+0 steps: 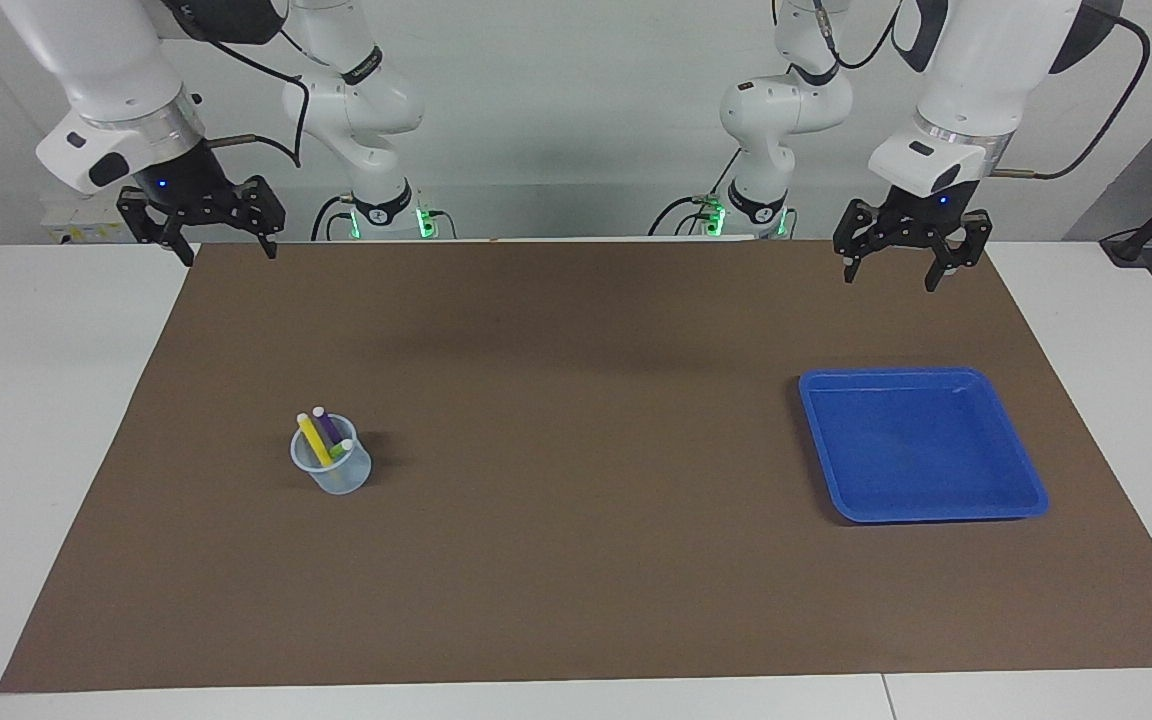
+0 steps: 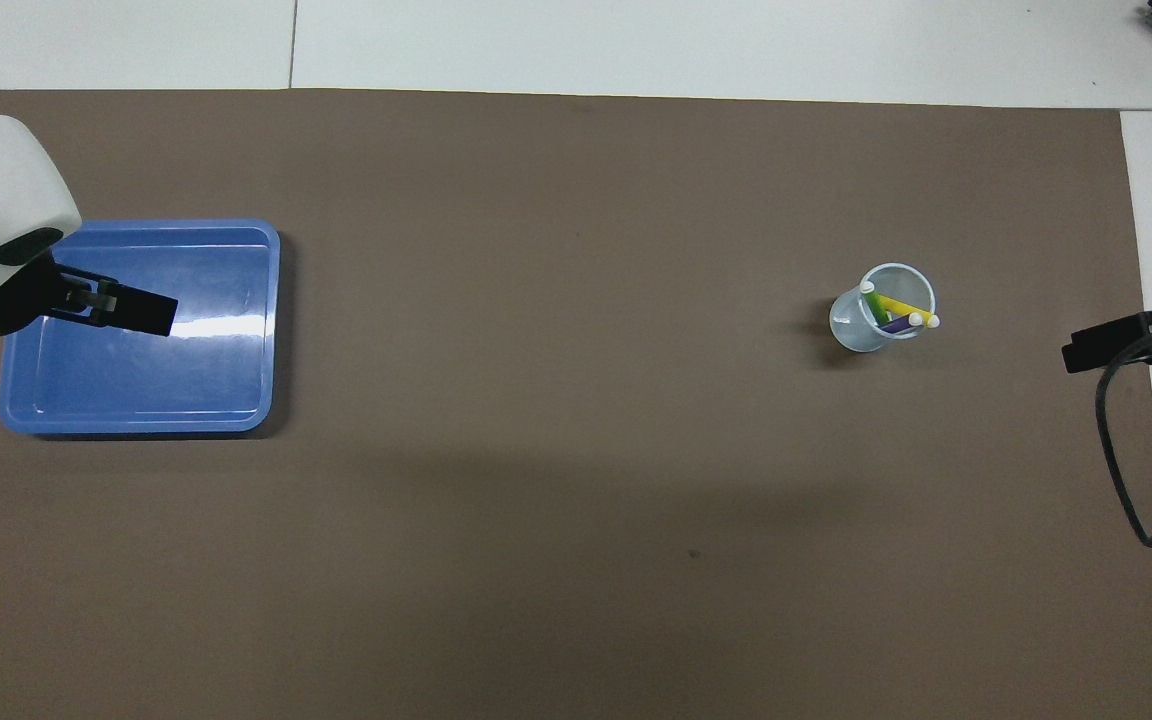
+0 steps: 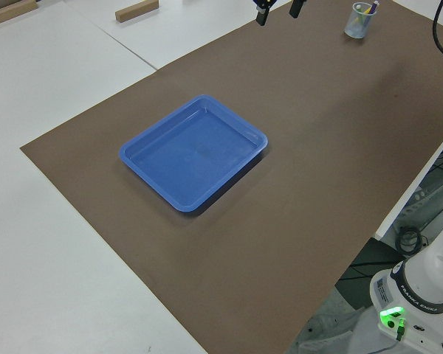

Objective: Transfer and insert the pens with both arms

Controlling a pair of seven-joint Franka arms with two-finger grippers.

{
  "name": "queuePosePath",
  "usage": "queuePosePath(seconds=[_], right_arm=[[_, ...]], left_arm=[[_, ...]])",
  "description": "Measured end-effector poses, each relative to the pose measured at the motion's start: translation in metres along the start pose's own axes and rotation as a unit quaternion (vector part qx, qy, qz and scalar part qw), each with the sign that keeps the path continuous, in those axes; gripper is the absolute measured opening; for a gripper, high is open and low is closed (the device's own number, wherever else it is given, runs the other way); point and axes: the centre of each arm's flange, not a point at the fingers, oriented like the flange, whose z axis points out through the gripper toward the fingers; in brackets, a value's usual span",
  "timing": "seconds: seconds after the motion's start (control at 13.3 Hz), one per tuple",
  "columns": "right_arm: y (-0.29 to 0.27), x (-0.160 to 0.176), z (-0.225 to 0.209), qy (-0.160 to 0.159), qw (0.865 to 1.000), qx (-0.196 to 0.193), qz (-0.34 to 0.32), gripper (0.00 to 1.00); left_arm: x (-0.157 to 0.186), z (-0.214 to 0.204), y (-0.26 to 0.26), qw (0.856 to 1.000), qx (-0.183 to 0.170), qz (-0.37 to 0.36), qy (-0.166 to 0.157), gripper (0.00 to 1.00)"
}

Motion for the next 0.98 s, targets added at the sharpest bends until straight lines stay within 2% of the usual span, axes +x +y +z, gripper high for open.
queuePosePath(seconds=[0.38,0.98], right_arm=[[0.0,0.005,-0.003,0.021,1.0,-0.001,0.0,1.0],[-0.01,0.006,-0.002,0.023,1.0,0.009,-0.008,1.0]], left_arm=[[0.0,0.0,0.0,1.0,0.0,0.0,0.0,1.0],[0.0,0.0,0.002,1.0,0.0,0.001,0.0,1.0]])
